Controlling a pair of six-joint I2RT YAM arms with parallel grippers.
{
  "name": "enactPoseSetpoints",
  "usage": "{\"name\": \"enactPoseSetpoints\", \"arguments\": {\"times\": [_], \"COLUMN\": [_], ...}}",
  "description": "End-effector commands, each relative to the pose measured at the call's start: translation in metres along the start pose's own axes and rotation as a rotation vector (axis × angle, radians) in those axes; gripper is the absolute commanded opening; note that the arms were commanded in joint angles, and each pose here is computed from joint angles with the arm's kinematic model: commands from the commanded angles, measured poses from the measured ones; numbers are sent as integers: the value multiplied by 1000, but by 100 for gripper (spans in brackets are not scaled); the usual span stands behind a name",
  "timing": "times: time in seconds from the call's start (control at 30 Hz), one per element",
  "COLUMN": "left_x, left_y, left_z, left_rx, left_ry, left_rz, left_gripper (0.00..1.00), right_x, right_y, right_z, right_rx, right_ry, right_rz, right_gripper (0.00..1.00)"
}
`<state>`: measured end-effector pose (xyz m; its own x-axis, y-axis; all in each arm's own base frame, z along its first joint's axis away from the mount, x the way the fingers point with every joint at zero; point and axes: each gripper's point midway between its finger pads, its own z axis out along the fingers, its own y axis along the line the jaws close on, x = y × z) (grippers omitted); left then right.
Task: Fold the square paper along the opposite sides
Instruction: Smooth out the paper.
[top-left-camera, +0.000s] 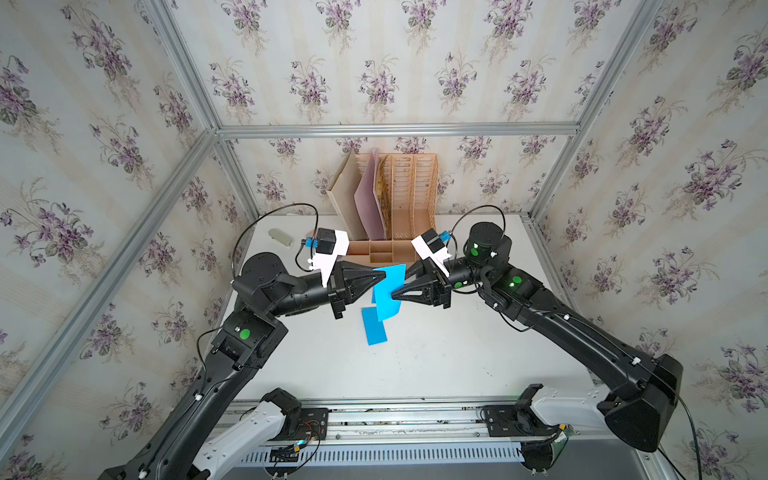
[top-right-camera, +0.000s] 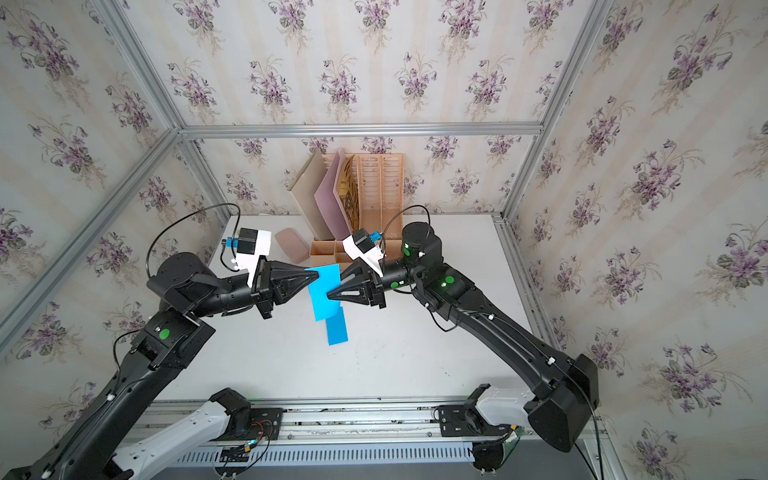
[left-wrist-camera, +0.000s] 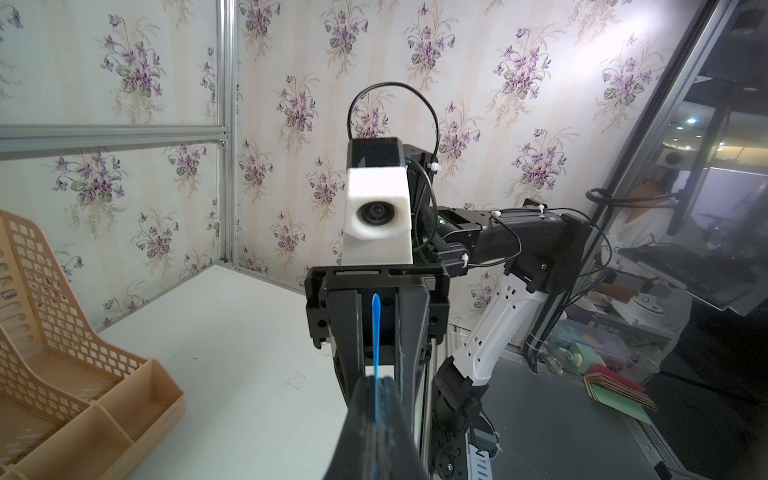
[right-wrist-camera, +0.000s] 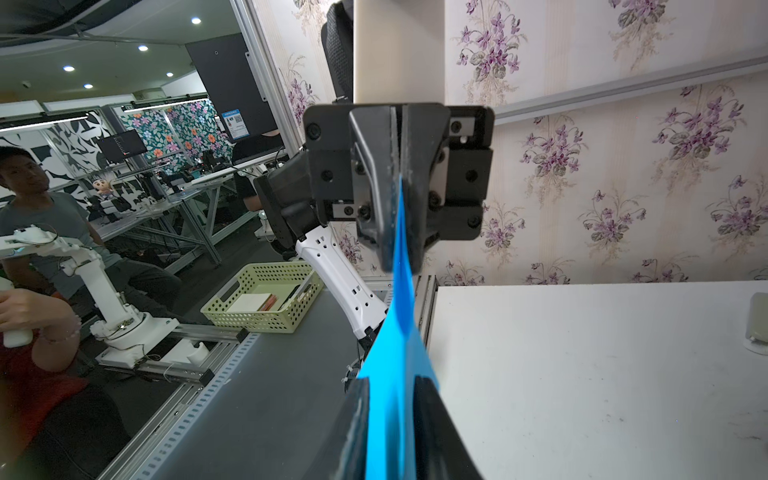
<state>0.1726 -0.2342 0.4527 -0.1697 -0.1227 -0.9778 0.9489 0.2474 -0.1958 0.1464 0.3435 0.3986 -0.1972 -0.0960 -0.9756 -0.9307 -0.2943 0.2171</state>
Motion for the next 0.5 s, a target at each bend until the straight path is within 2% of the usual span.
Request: {"name": "enactPoseSetpoints", "arguments": {"times": [0.0,0.17,0.2,0.23,0.27,0.3,0.33,0.47], "left_x": [-15,-19,-19,-20,-20,-21,-21,-23], "left_y": [-6,-7,-6,-6,-7,-8,-7,-8], "left_z": [-2,-3,-3,-3,-3,-3,-3,-4], "left_rx": [10,8,5,4,4,6,5,1], "left_ry": [-47,-53,-53,-54,-55,-58,-57,-62], "left_rz": [44,53,51,53,55,58,60,66], "left_gripper": [0,0,0,0,0,0,0,0], "right_x": [-4,-3,-3,-2,-2,-1,-1,0], "right_y": [4,5,4,5,5,5,5,5], "right_z": [0,0,0,0,0,0,0,0], "right_rx": [-17,-16,-16,-16,-17,-17,-17,-19], "right_ry": [-9,-10,-10,-11,-11,-13,-15,-16], "right_rz": [-12,-13,-12,-13,-13,-12,-11,-8], "right_gripper": [0,0,14,21,23,15,0,0]}}
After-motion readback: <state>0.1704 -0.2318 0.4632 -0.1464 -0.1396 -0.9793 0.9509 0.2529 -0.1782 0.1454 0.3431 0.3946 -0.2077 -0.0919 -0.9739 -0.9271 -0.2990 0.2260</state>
